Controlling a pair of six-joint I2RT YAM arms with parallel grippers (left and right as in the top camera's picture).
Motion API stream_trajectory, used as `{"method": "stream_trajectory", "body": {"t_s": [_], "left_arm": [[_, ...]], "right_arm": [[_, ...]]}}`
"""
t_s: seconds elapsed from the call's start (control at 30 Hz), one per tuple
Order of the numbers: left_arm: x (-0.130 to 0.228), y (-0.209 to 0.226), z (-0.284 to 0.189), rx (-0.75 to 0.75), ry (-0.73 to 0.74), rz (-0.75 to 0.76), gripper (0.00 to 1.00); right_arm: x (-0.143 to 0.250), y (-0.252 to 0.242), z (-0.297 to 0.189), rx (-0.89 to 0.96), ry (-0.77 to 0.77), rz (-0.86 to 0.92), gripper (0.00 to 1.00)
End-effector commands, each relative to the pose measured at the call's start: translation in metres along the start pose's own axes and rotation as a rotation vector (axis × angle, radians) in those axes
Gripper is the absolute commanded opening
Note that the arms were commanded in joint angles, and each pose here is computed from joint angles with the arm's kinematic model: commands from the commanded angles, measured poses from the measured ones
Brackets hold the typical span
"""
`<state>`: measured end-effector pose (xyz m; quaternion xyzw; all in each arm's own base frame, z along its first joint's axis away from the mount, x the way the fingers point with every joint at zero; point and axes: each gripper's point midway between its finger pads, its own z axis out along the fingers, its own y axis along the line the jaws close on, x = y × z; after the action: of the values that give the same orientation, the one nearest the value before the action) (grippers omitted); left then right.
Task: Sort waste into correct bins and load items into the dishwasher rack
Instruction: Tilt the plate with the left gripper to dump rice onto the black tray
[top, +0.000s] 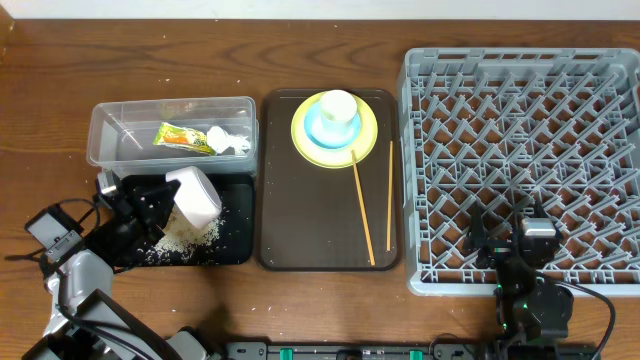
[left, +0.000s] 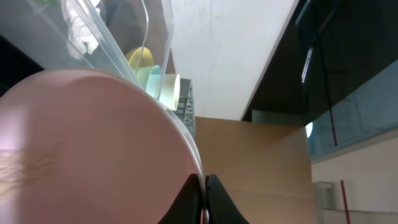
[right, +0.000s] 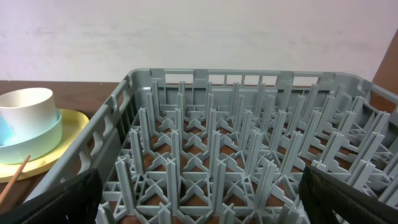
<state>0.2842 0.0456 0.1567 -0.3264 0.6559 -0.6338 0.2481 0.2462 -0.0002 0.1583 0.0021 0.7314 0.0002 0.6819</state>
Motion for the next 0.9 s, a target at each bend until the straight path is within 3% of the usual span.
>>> {"method": "stream_trajectory", "body": {"t_s": [0.0, 0.27, 0.53, 0.67, 0.87], "left_arm": [[0.001, -0.005, -0.001, 0.024, 0.01, -0.032, 0.06], [0.002, -0.021, -0.002, 0.029, 0.004, -0.011, 0.06], [0.012, -0.044, -0.002, 0.033, 0.01, 0.105, 0.06], [0.017, -0.046, -0.001, 0.032, 0.016, 0.033, 0.06], [0.016, -0.048, 0.0, 0.027, 0.012, 0.048, 0.06]], "right_arm": [[0.002, 0.002, 0.0, -0.008, 0.006, 0.003, 0.99], [0.002, 0.002, 0.0, -0.008, 0.006, 0.003, 0.99], [0.002, 0.002, 0.0, -0.008, 0.006, 0.002, 0.99], [0.002, 0.002, 0.0, -0.008, 0.006, 0.003, 0.99], [0.002, 0.002, 0.0, -0.008, 0.006, 0.002, 0.99]]}}
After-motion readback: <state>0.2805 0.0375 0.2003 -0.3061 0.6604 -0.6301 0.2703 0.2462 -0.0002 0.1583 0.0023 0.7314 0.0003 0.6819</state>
